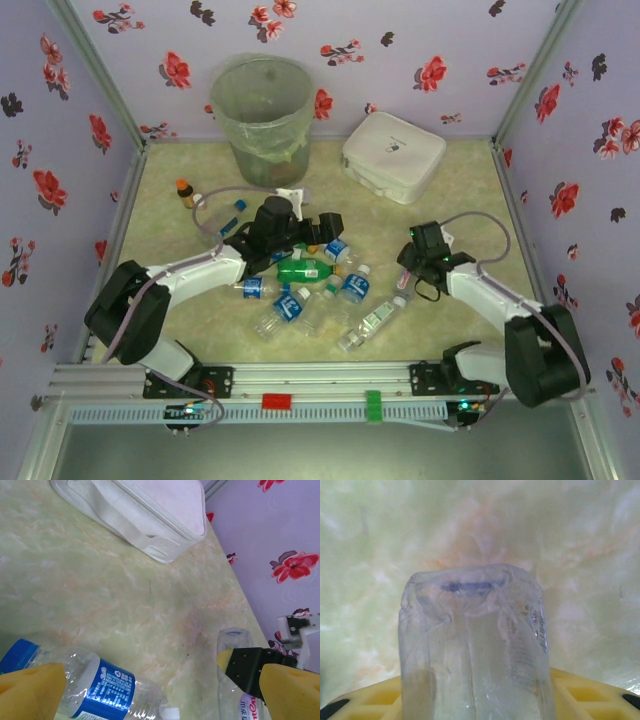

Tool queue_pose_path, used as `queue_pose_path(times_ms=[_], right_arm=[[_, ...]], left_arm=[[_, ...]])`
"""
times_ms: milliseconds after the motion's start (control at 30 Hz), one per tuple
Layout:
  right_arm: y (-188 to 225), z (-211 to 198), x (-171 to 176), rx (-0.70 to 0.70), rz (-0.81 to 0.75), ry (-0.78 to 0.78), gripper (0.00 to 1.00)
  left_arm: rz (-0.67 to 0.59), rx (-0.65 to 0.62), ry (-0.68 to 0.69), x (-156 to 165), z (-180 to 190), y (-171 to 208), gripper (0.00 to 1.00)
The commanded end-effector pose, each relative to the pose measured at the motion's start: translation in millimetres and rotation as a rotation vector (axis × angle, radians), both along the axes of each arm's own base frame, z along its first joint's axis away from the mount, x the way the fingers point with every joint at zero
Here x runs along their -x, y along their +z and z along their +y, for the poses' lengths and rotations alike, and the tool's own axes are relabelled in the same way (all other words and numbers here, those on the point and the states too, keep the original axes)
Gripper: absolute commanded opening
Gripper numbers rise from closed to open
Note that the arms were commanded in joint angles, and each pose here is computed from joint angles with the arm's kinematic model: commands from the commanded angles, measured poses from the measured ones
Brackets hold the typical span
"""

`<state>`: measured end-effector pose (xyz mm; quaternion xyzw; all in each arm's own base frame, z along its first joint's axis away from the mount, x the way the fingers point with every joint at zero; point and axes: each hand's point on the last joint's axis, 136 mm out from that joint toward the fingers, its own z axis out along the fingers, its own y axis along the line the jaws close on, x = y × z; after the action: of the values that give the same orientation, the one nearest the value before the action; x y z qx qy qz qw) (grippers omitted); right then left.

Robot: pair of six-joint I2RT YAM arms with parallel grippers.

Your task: Put the plastic bottles in the bin

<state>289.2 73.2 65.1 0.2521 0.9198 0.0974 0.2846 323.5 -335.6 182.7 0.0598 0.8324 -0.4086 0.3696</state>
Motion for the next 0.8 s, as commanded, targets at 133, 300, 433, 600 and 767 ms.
queue_pose_path(times_ms=[133, 300, 433, 600, 767], right_arm=[[82, 17, -37, -0.076, -0.251, 0.052, 0.51], [112, 40, -58, -0.193, -0.338, 0.093, 0.50], [125, 61, -72, -0.286, -0.374, 0.132, 0.49], [135, 99, -82, -0.395, -0.390, 0.213, 0.49], [139, 127, -85, -0.429, -0.381, 0.276, 0.49]], left_arm=[[-0.082, 0.100, -0.110, 4, -22, 45, 1.00], [-0.071, 0.143, -0.186, 11, -35, 50, 1.00], [-0.052, 0.168, -0.244, 19, -44, 48, 1.00], [-0.008, 0.172, -0.322, 27, -58, 37, 1.00], [0.041, 0.168, -0.384, 34, -74, 24, 1.00]])
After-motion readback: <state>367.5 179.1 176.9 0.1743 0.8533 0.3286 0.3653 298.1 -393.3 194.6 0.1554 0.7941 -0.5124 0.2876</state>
